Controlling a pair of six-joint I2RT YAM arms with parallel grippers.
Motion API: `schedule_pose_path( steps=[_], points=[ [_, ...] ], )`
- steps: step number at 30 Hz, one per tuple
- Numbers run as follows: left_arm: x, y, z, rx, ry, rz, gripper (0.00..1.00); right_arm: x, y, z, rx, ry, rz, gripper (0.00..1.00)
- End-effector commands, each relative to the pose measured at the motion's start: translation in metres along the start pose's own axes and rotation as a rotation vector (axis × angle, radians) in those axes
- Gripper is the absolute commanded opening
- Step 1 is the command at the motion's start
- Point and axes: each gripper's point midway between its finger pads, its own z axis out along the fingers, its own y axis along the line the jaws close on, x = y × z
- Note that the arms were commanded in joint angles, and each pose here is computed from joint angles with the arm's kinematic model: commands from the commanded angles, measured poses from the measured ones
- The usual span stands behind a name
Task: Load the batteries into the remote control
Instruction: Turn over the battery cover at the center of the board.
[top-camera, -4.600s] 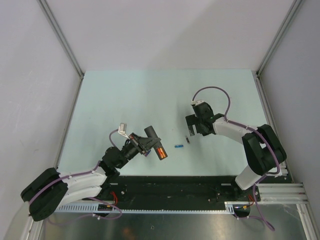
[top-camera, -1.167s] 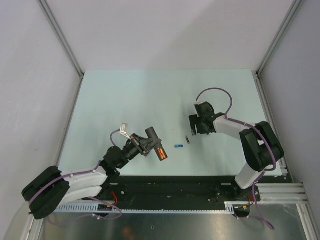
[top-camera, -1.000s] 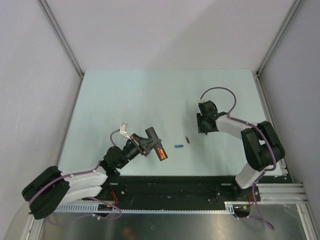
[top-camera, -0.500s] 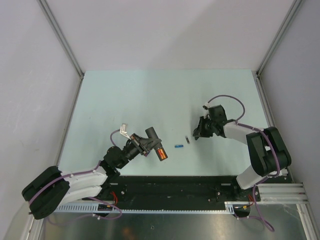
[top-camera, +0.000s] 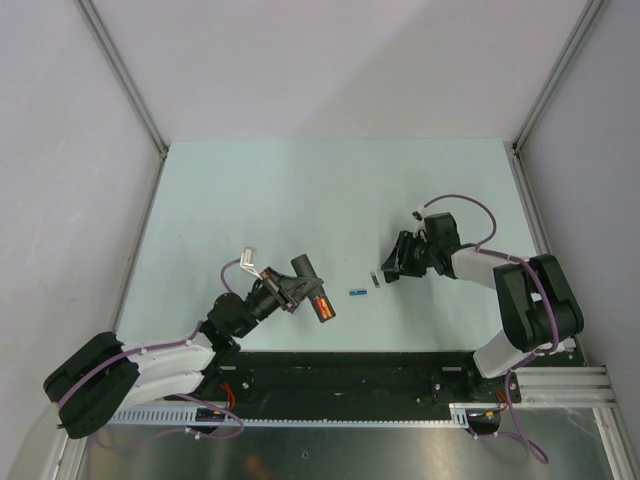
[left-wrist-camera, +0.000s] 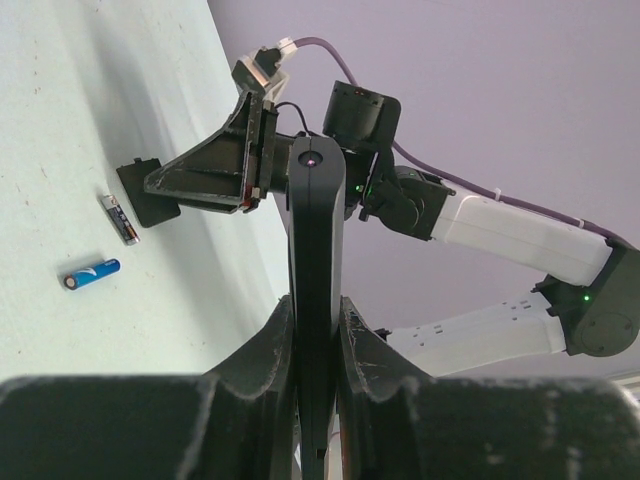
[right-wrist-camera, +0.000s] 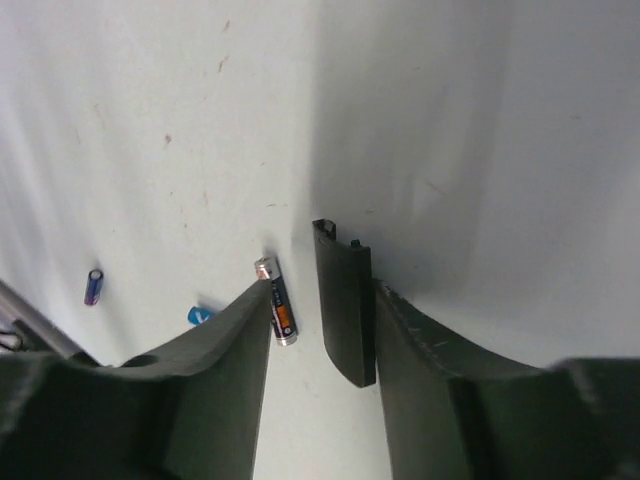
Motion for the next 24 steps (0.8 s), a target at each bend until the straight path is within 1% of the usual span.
schedule_pose_path(
  steps=[1, 3, 4, 7, 9, 10, 11, 12, 14, 18, 20, 24],
  points=[
    [0.015, 0.030, -0.022, -0.057, 0.030, 0.007, 0.00, 0.011, -0.038, -0.012, 0.179, -0.011, 0.005, 0.57],
    [0.015, 0.031, -0.021, -0.062, 0.030, 0.007, 0.00, 0.009, -0.044, -0.019, 0.222, -0.029, -0.002, 0.62],
    [0.015, 0.031, -0.021, -0.062, 0.031, 0.005, 0.00, 0.003, -0.041, -0.025, 0.226, -0.058, -0.012, 0.64],
    [0.015, 0.032, -0.020, -0.066, 0.033, 0.006, 0.00, -0.007, -0.037, -0.037, 0.265, -0.116, -0.040, 0.65],
    [0.015, 0.031, -0.019, -0.065, 0.031, 0.007, 0.00, -0.015, -0.025, -0.044, 0.310, -0.162, -0.095, 0.64],
    [0.015, 0.031, -0.019, -0.066, 0.033, 0.006, 0.00, -0.014, -0.019, -0.044, 0.326, -0.162, -0.120, 0.63],
    [0.015, 0.032, -0.019, -0.067, 0.033, 0.006, 0.00, -0.007, -0.021, -0.043, 0.395, -0.144, -0.159, 0.63],
    [0.015, 0.032, -0.019, -0.067, 0.033, 0.006, 0.00, -0.010, -0.013, -0.042, 0.410, -0.148, -0.183, 0.62],
    [0.015, 0.031, -0.018, -0.065, 0.034, 0.005, 0.00, -0.002, -0.012, -0.036, 0.460, -0.124, -0.211, 0.62],
    [0.016, 0.031, -0.020, -0.063, 0.037, 0.005, 0.00, 0.003, -0.006, -0.028, 0.479, -0.127, -0.204, 0.62],
    [0.016, 0.030, -0.022, -0.057, 0.031, 0.005, 0.00, 0.004, -0.013, -0.027, 0.532, -0.125, -0.211, 0.61],
    [0.014, 0.029, -0.024, -0.049, 0.020, 0.009, 0.00, 0.004, -0.014, -0.024, 0.566, -0.128, -0.220, 0.61]
  ],
)
